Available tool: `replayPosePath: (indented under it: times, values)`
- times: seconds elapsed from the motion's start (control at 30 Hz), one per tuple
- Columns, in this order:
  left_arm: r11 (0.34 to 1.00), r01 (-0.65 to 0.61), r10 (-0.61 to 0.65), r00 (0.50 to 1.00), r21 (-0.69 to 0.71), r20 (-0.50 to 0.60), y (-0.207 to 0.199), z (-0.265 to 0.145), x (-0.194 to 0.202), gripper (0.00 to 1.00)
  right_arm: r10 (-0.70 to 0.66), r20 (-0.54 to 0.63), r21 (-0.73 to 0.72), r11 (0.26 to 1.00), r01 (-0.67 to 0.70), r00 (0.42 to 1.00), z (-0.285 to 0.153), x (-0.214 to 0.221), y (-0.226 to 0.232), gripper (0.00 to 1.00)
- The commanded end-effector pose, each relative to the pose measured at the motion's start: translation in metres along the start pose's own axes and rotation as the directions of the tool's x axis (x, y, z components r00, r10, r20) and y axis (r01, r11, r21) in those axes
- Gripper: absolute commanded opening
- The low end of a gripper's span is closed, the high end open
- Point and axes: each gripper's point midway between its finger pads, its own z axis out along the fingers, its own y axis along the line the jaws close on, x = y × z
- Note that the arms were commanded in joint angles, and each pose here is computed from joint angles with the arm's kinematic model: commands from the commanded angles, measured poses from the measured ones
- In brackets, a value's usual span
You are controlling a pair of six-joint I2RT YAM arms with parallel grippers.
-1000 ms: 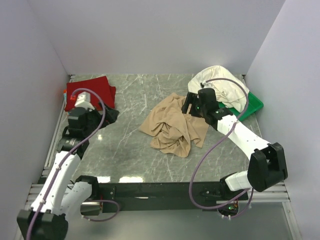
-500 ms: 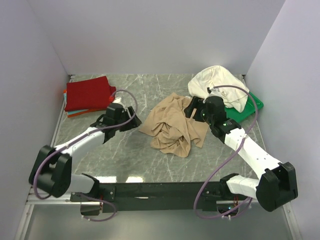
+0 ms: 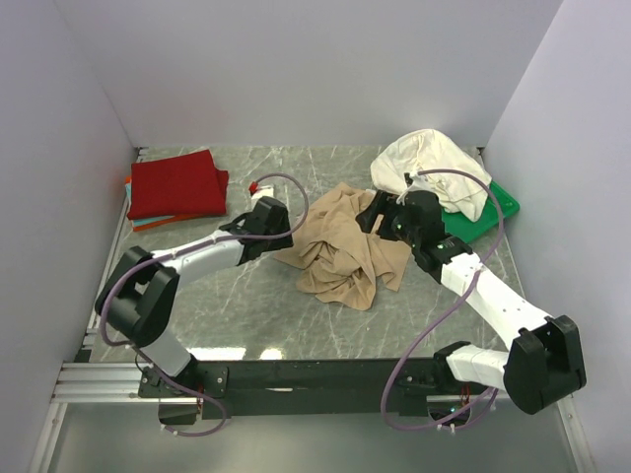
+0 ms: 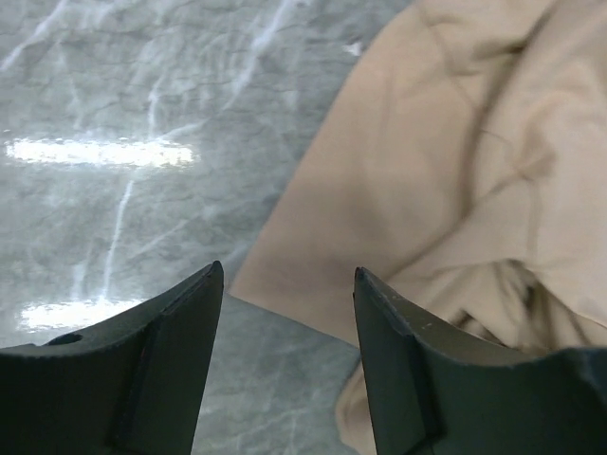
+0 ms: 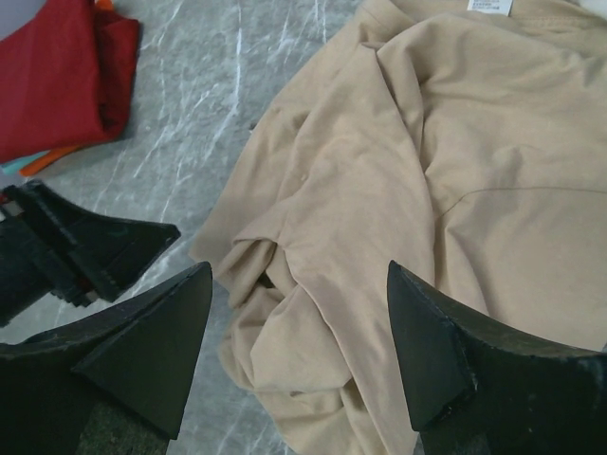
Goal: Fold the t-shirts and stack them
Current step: Flatten the tshirt out
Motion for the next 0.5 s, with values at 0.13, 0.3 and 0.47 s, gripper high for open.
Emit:
replayPosePath:
  times: [0.13, 0.3, 0.47]
  values:
    - [0.992, -0.052, 0.052, 0.999, -0.119, 0.003, 0.013, 0.009, -0.002, 0.63, 0.008, 0.019, -0.033, 0.999, -0.008, 1.0, 0.003, -0.003, 0.005, 0.8]
    - [0.991, -0.057, 0.054, 0.998, -0.119, -0.027, 0.013, 0.016, 0.008, 0.56, 0.007, 0.019, -0.033, 0.999, -0.007, 1.0, 0.003, -0.003, 0.005, 0.8]
    - [0.995, -0.052, 0.048, 0.997, -0.084, -0.053, 0.006, 0.017, 0.016, 0.48, 0.01, 0.016, -0.031, 0.999, -0.009, 1.0, 0.003, -0.001, 0.005, 0.8]
